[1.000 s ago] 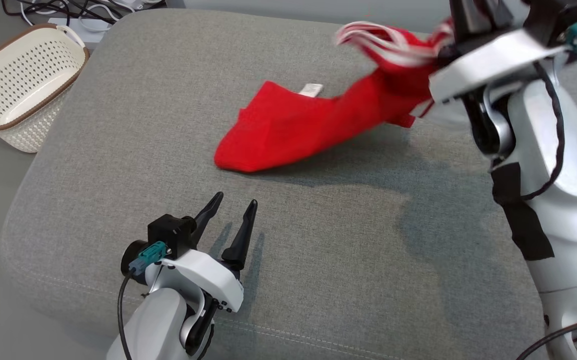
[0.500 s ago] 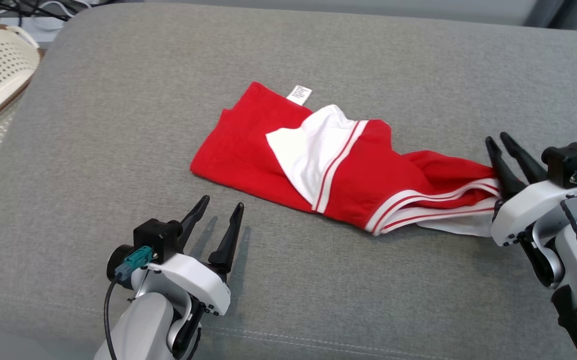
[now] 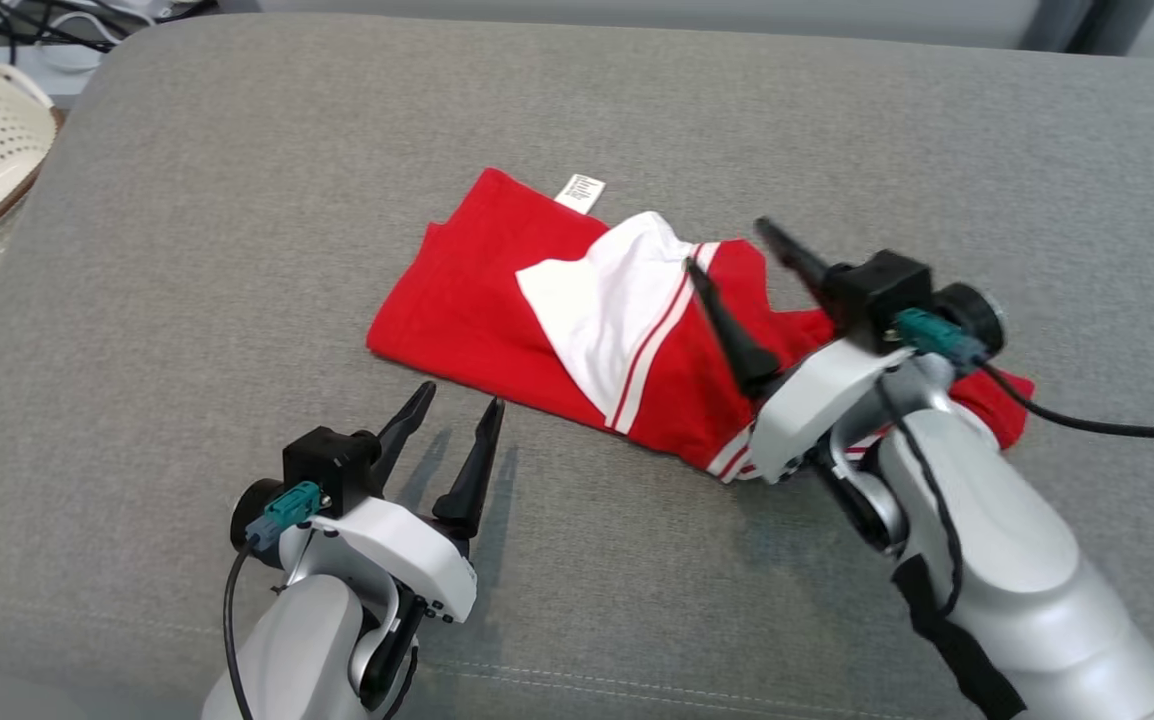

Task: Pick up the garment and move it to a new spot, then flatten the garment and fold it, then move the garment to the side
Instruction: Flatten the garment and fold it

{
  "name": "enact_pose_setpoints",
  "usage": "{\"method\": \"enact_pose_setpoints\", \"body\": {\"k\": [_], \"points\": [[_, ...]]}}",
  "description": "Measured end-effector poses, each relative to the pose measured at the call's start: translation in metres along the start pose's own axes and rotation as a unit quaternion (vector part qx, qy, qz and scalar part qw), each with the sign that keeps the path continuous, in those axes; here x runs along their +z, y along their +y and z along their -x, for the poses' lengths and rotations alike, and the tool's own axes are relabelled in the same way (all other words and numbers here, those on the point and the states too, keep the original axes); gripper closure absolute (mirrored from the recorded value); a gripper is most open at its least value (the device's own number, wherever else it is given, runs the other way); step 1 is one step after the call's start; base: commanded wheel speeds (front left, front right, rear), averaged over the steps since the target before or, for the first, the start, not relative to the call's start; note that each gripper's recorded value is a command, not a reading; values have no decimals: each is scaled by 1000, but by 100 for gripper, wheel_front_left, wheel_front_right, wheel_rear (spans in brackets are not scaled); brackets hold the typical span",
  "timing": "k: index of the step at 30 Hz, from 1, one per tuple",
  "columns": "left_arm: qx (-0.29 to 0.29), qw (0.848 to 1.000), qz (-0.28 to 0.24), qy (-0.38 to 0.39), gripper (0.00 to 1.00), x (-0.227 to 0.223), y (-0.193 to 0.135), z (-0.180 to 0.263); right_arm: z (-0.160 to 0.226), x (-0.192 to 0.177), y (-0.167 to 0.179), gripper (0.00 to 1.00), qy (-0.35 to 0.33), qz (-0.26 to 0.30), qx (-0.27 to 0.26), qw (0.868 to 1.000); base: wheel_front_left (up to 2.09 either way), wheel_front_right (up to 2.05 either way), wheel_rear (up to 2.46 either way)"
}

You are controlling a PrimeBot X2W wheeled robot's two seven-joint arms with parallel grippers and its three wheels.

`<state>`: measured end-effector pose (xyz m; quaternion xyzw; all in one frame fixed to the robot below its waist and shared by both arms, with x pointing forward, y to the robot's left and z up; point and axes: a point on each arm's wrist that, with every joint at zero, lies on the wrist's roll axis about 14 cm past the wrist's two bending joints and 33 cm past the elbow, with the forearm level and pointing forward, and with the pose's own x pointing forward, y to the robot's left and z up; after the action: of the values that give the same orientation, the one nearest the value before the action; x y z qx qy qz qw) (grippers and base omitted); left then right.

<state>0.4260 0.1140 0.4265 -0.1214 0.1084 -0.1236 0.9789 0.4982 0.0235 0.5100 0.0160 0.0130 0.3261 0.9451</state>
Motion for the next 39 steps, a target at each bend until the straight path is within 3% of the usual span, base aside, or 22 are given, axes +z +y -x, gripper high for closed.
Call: {"method": "enact_pose_setpoints", "body": {"k": [4, 14, 25, 26, 27, 28, 29, 39], "points": [[17, 1000, 2, 1, 0, -1, 9, 9, -11, -18, 38, 0, 40, -6, 55, 998, 0, 0, 0], [97, 995, 19, 2, 0, -4, 51, 49, -47, -72, 79, 0, 150, -4, 114, 982, 0, 0, 0], [142, 989, 34, 8, 0, -11, 72, 72, -53, -124, 82, 0, 245, 21, 120, 962, 0, 0, 0], [143, 989, 34, 9, 0, -11, 72, 73, -53, -127, 79, 13, 250, 24, 117, 961, 0, 0, 0], [144, 989, 34, 9, 0, -11, 73, 73, -54, -126, 77, 56, 249, 27, 115, 961, 0, 0, 0], [144, 989, 35, 9, 0, -11, 73, 72, -57, -123, 76, 87, 242, 23, 111, 964, 0, 0, 0], [144, 989, 35, 9, 0, -11, 73, 72, -59, -119, 74, 100, 229, 19, 108, 967, 0, 0, 0], [116, 993, 29, -2, 0, -3, 60, 58, -72, -53, 51, 100, 104, -2, 74, 992, 0, 0, 0]]}}
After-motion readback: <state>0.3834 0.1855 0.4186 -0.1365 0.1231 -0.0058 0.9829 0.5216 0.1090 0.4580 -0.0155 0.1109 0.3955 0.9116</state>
